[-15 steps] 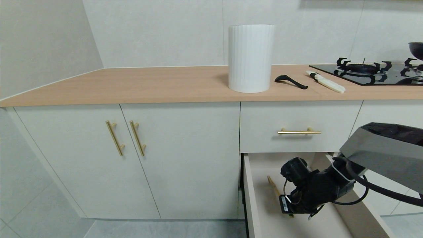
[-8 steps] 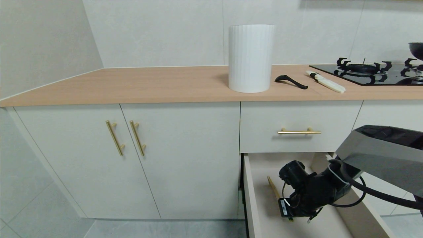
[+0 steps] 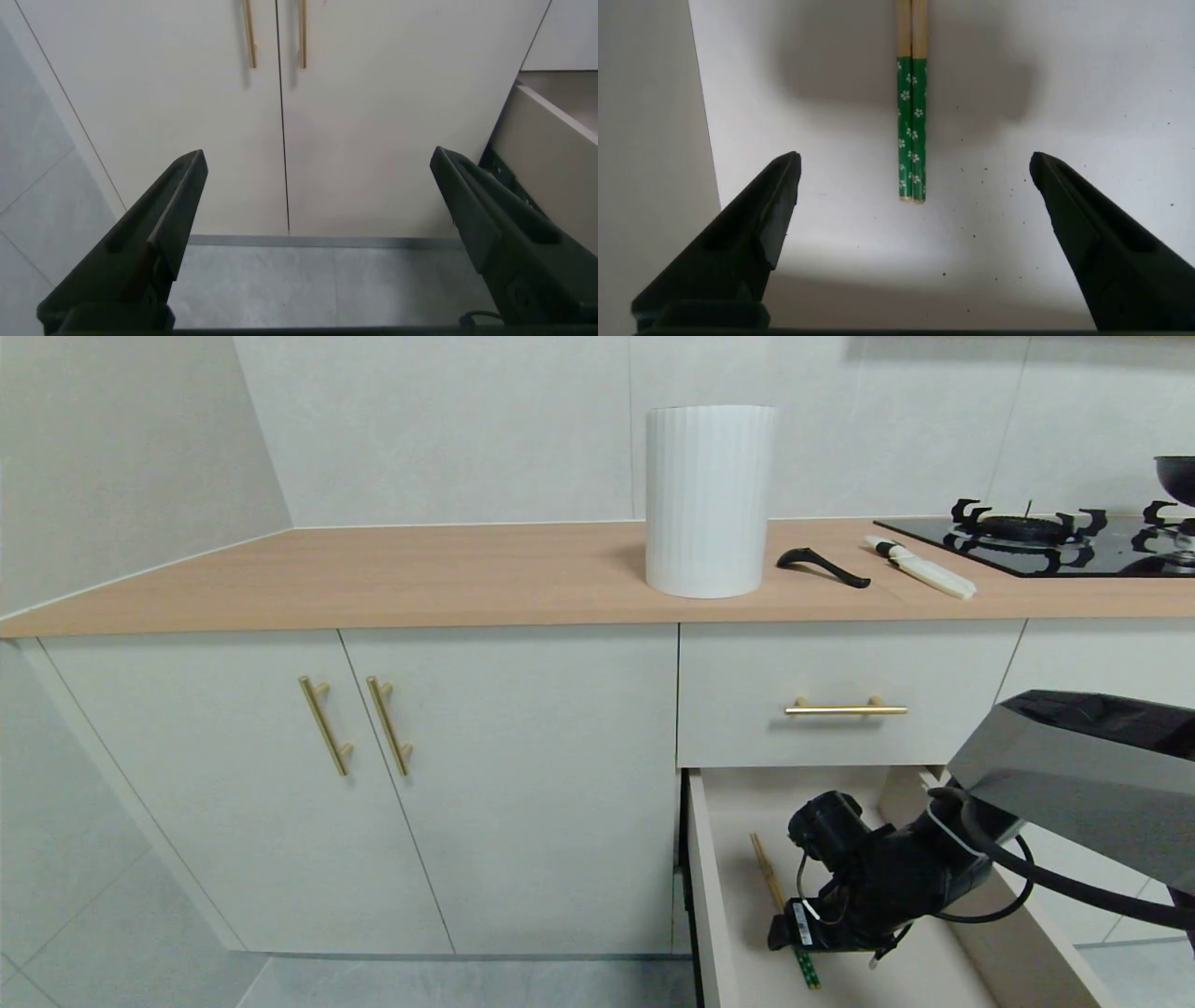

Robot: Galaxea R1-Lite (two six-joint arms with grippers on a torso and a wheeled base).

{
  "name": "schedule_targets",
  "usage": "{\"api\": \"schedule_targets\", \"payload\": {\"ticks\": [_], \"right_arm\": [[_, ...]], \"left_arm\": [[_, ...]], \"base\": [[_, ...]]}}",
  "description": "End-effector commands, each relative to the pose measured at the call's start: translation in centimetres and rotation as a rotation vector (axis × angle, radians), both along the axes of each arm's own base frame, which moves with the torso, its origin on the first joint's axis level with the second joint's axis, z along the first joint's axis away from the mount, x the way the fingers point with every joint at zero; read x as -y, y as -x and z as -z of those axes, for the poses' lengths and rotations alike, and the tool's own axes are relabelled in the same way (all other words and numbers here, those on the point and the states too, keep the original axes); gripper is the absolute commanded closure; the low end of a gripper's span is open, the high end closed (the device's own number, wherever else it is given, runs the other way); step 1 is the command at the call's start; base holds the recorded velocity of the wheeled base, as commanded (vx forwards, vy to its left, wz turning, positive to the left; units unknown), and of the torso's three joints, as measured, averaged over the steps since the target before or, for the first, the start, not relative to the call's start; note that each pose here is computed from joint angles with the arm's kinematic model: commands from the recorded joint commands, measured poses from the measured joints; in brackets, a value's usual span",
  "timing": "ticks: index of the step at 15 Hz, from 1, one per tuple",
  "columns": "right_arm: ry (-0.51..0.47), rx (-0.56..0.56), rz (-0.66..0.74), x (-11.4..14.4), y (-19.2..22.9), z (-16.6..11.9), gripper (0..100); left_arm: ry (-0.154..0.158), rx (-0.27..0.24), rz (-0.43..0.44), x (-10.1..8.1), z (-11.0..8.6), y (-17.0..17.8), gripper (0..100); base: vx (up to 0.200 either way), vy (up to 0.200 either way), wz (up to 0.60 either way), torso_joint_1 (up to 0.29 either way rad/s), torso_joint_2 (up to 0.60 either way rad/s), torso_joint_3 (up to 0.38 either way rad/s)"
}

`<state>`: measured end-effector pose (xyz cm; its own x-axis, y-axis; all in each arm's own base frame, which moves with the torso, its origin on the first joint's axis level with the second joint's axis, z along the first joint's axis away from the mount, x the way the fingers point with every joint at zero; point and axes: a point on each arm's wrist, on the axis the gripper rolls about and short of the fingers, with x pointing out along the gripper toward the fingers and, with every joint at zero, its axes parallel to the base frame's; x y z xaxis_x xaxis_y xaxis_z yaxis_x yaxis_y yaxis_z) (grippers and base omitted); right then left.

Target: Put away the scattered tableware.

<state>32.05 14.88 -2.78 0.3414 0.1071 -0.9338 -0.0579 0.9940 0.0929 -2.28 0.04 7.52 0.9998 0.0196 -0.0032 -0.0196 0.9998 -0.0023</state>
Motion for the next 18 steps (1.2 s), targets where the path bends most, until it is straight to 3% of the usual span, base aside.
{"api": "schedule_targets", "payload": {"ticks": [1,3,6,10,15,18], "right_arm": [[-0.003,0.005,0.0,0.0,0.1,-0.4,0],[-0.004,0.007,0.003,0.6,1.1,-1.4,0],[-0.095,0.191,0.022,2.8,2.8,-9.4,0],[-0.107,0.41,-0.038,5.1,5.9,-16.2,0],[-0.091,0.52,-0.002,7.9,6.4,-18.9,0],[-0.092,0.545,-0.002,8.1,6.8,-19.5,0]], "left_arm": [[0.001,0.0,0.0,0.0,0.0,0.0,0],[0.001,0.0,0.0,0.0,0.0,0.0,0],[0.001,0.0,0.0,0.0,0.0,0.0,0],[0.001,0.0,0.0,0.0,0.0,0.0,0],[0.001,0.0,0.0,0.0,0.0,0.0,0],[0.001,0.0,0.0,0.0,0.0,0.0,0]], "base": [[0.0,0.0,0.0,0.0,0.0,0.0],[0.0,0.0,0.0,0.0,0.0,0.0],[0.0,0.0,0.0,0.0,0.0,0.0],[0.0,0.0,0.0,0.0,0.0,0.0],[0.0,0.0,0.0,0.0,0.0,0.0],[0.0,0.0,0.0,0.0,0.0,0.0]]}}
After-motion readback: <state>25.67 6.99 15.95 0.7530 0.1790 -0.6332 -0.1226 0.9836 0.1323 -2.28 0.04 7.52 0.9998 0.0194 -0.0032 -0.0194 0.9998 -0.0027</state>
